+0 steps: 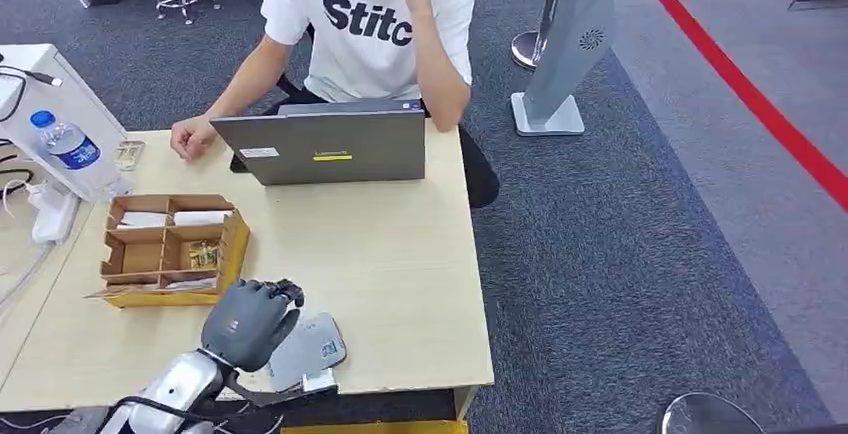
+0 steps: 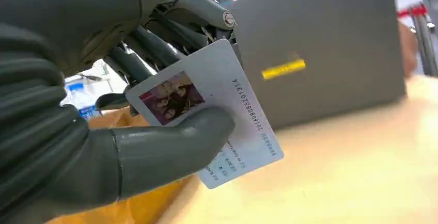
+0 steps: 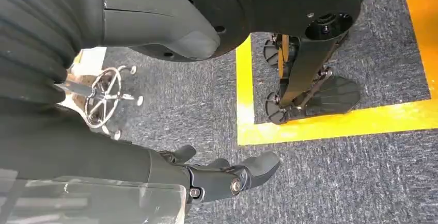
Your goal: Pass the card to the sensor for recognition and then transmit it.
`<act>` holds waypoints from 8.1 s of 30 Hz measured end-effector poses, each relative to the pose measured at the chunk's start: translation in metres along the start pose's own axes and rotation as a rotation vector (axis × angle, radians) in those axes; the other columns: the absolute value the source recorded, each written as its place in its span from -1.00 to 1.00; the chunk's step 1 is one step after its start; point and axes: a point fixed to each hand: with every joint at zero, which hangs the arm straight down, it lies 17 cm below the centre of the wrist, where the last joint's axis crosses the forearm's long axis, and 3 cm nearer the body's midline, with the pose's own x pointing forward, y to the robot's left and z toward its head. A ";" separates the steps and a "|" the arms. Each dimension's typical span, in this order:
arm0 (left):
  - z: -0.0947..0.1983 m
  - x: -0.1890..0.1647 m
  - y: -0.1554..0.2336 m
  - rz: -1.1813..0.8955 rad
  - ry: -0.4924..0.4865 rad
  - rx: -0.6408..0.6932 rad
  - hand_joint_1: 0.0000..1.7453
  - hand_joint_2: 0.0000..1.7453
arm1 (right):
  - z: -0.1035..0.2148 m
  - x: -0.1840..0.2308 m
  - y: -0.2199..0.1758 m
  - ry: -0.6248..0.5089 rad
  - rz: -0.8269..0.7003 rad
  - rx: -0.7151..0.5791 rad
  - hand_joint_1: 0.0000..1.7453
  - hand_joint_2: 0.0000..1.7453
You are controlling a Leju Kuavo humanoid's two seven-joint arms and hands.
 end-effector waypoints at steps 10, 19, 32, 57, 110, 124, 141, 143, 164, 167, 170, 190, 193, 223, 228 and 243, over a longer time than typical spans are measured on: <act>-0.034 -0.117 0.123 -0.042 0.241 0.281 1.00 1.00 | 0.000 -0.001 0.001 -0.002 0.035 -0.001 -1.00 1.00; -0.038 -0.228 0.137 0.034 0.471 0.271 1.00 1.00 | 0.000 0.001 0.003 0.003 0.050 0.002 -1.00 1.00; -0.034 -0.255 0.124 0.080 0.537 0.253 1.00 1.00 | 0.000 0.001 0.003 0.003 0.049 0.002 -1.00 1.00; 0.004 -0.073 0.092 0.225 0.020 0.142 -1.00 1.00 | 0.001 -0.002 0.006 0.006 -0.022 0.004 -1.00 1.00; 0.078 -0.108 0.059 0.034 0.223 0.296 -1.00 1.00 | 0.001 -0.006 0.008 0.017 0.000 0.003 -1.00 1.00; 0.101 -0.162 -0.020 0.107 0.382 -0.045 -1.00 1.00 | 0.002 -0.005 0.011 0.014 0.015 0.016 -1.00 1.00; 0.124 -0.248 0.038 0.013 0.521 0.071 -1.00 1.00 | 0.001 -0.005 0.010 0.018 0.022 0.010 -1.00 1.00; 0.122 -0.251 0.041 0.005 0.527 0.076 -1.00 1.00 | 0.001 -0.005 0.009 0.016 0.025 0.009 -1.00 1.00; 0.097 -0.226 -0.016 0.031 0.478 -0.076 -1.00 1.00 | 0.001 -0.003 0.002 0.014 0.060 0.049 -1.00 1.00; 0.095 -0.224 -0.018 0.031 0.473 -0.082 -1.00 1.00 | 0.001 -0.003 0.001 0.013 0.063 0.049 -1.00 1.00; 0.093 -0.222 -0.018 0.028 0.467 -0.080 -1.00 1.00 | 0.001 -0.003 0.001 0.013 0.064 0.048 -1.00 1.00; 0.087 -0.216 -0.014 0.035 0.457 -0.046 -1.00 1.00 | 0.001 -0.004 0.005 0.013 0.056 0.004 -1.00 1.00; 0.087 -0.215 -0.015 0.037 0.456 -0.045 -1.00 1.00 | 0.001 -0.004 0.006 0.013 0.056 0.006 -1.00 1.00; 0.069 -0.184 -0.018 0.066 0.385 -0.037 -1.00 1.00 | 0.001 -0.004 0.007 0.011 0.059 0.003 -1.00 1.00; 0.069 -0.184 -0.019 0.067 0.385 -0.039 -1.00 1.00 | 0.001 -0.004 0.007 0.011 0.059 0.003 -1.00 1.00; 0.070 -0.180 -0.021 0.084 0.381 -0.056 1.00 1.00 | 0.000 -0.003 0.001 0.007 0.081 0.035 -1.00 1.00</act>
